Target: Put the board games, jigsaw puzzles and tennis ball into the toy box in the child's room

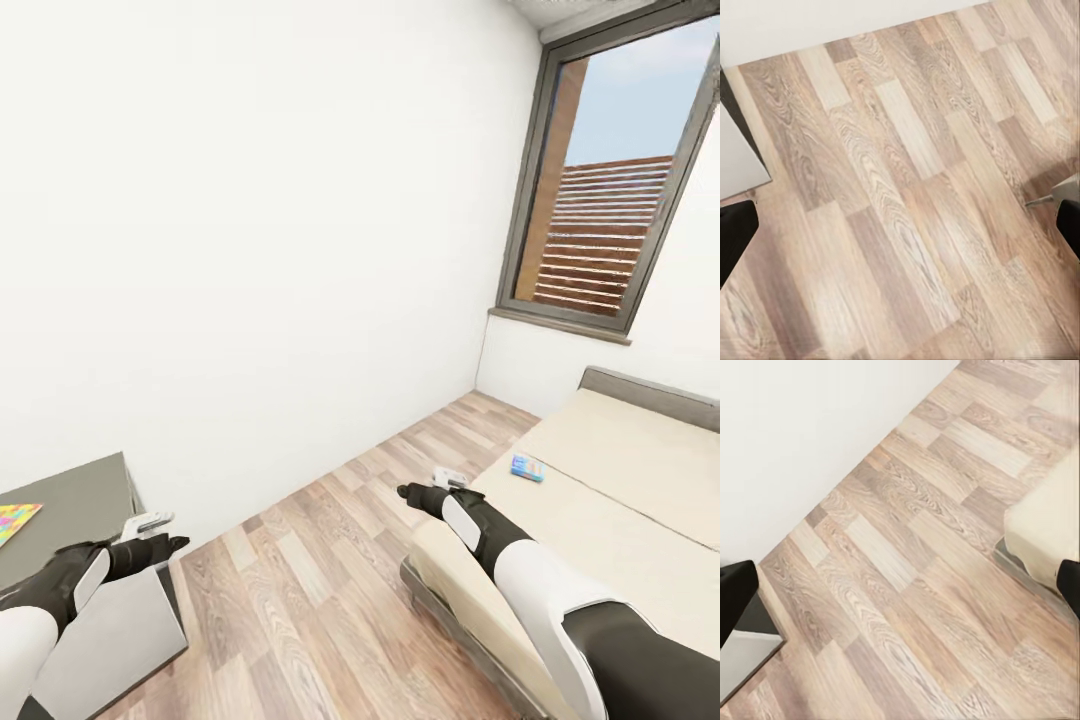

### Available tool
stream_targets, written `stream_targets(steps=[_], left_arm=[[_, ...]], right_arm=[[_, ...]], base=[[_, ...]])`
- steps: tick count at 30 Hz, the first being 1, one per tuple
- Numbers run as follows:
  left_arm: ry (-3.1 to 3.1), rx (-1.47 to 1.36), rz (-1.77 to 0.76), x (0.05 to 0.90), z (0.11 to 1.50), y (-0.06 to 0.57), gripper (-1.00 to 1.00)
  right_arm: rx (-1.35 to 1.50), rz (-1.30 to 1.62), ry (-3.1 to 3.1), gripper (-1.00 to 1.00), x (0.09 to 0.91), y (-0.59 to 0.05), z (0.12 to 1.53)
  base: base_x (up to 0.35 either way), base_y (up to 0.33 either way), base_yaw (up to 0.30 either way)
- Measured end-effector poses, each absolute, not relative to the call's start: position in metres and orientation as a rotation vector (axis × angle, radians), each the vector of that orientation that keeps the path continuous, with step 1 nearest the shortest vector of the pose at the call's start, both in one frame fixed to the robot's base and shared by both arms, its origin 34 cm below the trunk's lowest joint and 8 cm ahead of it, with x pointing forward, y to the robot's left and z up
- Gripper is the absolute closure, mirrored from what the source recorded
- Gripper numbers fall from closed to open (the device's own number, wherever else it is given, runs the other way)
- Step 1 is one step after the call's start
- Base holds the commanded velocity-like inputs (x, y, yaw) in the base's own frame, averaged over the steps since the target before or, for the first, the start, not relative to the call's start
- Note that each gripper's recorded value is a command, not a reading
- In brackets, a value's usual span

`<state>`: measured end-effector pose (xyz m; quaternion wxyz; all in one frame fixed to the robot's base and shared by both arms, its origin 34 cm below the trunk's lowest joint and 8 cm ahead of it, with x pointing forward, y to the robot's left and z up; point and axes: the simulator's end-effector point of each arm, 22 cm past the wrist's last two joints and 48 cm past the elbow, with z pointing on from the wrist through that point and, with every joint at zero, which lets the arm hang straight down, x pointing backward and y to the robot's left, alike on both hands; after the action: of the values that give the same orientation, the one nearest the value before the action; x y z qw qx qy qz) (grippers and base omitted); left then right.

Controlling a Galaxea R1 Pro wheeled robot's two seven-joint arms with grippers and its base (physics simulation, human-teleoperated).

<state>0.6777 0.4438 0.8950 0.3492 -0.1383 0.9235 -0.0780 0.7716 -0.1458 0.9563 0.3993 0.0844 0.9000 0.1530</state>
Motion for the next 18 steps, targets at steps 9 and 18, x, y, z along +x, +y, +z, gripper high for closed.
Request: stream_targets(steps=[9,18], left_arm=[[2.391,-0.358,-0.198,0.6778,0.8959,0.4459,-1.0],[2.39,-0.359,-0.198,0.6778,0.8964,0.447,-1.0]], right_arm=[[0.214,0.387,2.278,-1.0,0.7716,-0.1459,0.9563],[0.215,0.385,2.278,-1.0,0.7716,-0.1466,0.9561]], base=[[0.001,0.014,-0.278],[0.0,0.026,-0.278]])
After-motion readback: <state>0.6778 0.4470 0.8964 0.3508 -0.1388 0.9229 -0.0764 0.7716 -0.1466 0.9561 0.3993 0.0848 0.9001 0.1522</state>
